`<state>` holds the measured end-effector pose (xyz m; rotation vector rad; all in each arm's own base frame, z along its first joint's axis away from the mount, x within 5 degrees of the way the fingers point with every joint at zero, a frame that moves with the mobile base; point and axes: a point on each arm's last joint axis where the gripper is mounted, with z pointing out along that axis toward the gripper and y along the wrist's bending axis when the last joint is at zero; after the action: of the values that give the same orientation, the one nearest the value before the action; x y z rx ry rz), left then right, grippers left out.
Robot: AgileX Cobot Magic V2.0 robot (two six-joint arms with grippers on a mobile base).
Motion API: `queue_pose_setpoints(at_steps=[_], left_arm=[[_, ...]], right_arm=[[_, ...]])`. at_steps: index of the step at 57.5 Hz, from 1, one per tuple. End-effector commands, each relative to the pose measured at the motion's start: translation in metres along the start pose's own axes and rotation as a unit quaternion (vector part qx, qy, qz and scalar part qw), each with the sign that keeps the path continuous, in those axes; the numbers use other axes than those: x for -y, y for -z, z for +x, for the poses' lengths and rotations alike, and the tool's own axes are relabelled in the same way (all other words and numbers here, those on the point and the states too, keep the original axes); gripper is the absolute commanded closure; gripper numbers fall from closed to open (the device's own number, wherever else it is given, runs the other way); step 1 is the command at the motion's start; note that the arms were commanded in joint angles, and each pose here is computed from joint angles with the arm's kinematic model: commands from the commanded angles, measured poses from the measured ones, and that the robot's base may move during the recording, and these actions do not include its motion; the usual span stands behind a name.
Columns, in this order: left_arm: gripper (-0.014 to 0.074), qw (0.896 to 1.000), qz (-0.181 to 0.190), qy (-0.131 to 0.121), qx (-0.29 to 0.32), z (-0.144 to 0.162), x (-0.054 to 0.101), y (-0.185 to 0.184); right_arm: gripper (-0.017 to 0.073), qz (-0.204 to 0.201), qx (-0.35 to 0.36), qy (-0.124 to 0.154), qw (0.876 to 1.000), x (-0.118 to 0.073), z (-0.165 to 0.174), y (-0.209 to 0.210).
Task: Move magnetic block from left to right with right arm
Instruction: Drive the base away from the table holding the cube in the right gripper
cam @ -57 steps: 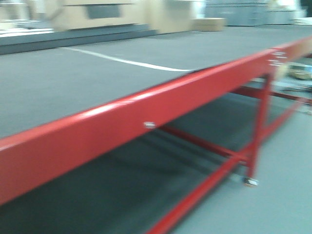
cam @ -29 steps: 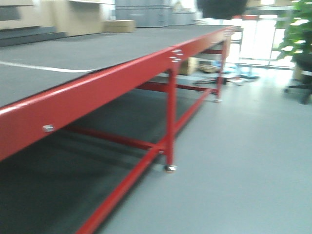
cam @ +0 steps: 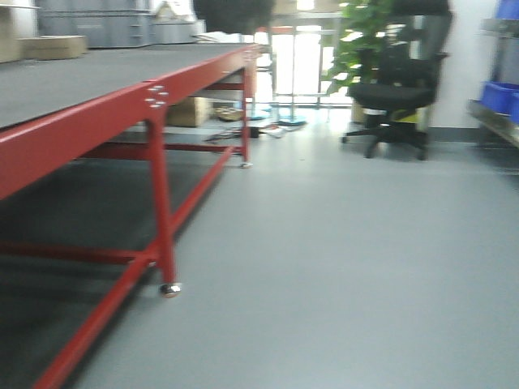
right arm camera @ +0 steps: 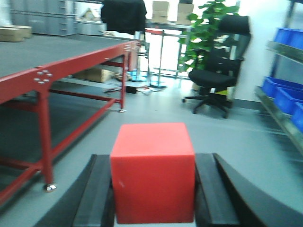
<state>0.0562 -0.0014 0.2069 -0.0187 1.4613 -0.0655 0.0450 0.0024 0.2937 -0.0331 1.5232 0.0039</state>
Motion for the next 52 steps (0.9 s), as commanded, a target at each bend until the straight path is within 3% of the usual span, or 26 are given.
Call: queue_pose_setpoints(at_steps=[1,52], left_arm=[[0.072,0.999,-0.001,0.003,0.047,-0.0064,-0.0004,0.0012],[0.072,0.999,-0.001,0.003,0.046,-0.0063,-0.0004,0.001]], right_arm=[[0.0233,0.009,0.048,0.002,0.999,0.0013,-0.0157,0.0009],[0.0233,0.009,0.048,0.002,0.999,0.0013,-0.0156,0.0009]])
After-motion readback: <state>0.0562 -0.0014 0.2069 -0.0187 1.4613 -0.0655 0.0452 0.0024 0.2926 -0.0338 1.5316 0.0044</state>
